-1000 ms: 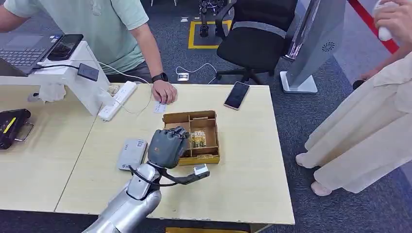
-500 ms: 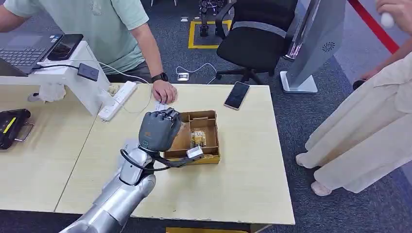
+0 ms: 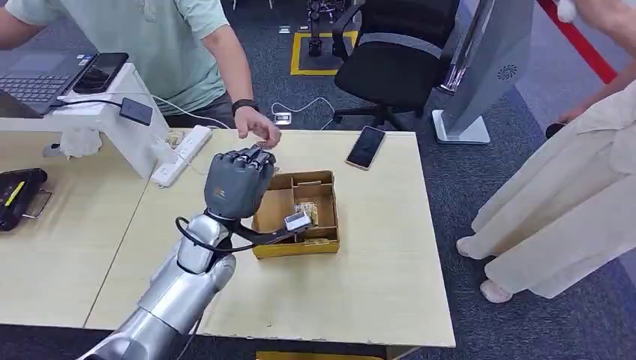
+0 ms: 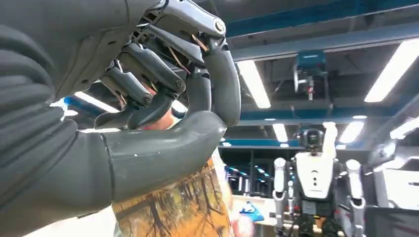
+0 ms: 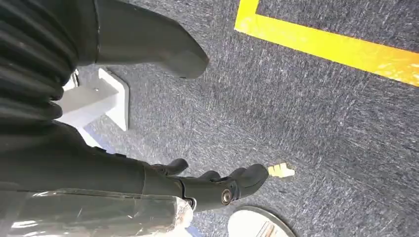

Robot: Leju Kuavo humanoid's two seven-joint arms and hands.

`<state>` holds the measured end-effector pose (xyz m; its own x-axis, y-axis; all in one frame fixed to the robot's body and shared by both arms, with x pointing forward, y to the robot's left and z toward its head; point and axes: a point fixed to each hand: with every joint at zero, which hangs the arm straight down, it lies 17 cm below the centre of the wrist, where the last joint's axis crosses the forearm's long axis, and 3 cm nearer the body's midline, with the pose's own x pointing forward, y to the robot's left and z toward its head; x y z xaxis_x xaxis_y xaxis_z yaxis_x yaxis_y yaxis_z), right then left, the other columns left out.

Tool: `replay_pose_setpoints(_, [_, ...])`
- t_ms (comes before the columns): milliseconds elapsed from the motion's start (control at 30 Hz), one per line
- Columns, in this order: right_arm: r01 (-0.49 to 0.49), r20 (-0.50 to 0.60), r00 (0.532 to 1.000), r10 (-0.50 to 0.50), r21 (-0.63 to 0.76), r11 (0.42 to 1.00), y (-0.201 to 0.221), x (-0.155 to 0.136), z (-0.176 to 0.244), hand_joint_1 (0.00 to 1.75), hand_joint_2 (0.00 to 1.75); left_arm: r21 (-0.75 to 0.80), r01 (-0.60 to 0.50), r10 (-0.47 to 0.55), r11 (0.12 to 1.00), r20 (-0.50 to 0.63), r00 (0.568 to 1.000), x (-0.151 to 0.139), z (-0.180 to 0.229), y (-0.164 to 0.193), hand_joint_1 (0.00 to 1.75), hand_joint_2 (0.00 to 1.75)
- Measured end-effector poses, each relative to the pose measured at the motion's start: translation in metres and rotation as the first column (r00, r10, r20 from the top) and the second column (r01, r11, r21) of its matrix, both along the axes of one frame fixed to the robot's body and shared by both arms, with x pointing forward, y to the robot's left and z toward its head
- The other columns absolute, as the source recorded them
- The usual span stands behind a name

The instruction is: Pass the card to the sensor for recognition and then transmit it.

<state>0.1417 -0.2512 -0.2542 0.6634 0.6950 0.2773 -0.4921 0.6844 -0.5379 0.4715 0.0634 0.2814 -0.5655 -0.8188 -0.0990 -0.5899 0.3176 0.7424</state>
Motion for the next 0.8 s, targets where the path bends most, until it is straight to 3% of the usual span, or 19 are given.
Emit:
replay_pose_setpoints(267, [-0.002, -0.003, 1.000, 0.002, -0.005, 1.000, -0.001, -0.001, 0.000, 0.00, 1.75, -0.011, -0.024, 0.024, 1.000, 0.027, 0.999, 0.004, 0.013, 0.003, 1.75, 1.75])
replay_pose_setpoints(800, [-0.038, -0.001, 0.999, 0.038, -0.012, 0.999, 0.003, 0.002, 0.000, 0.00, 1.75, -0.025, -0.144, 0.145, 0.989, 0.083, 0.986, 0.045, 0.058, 0.025, 1.75, 1.75])
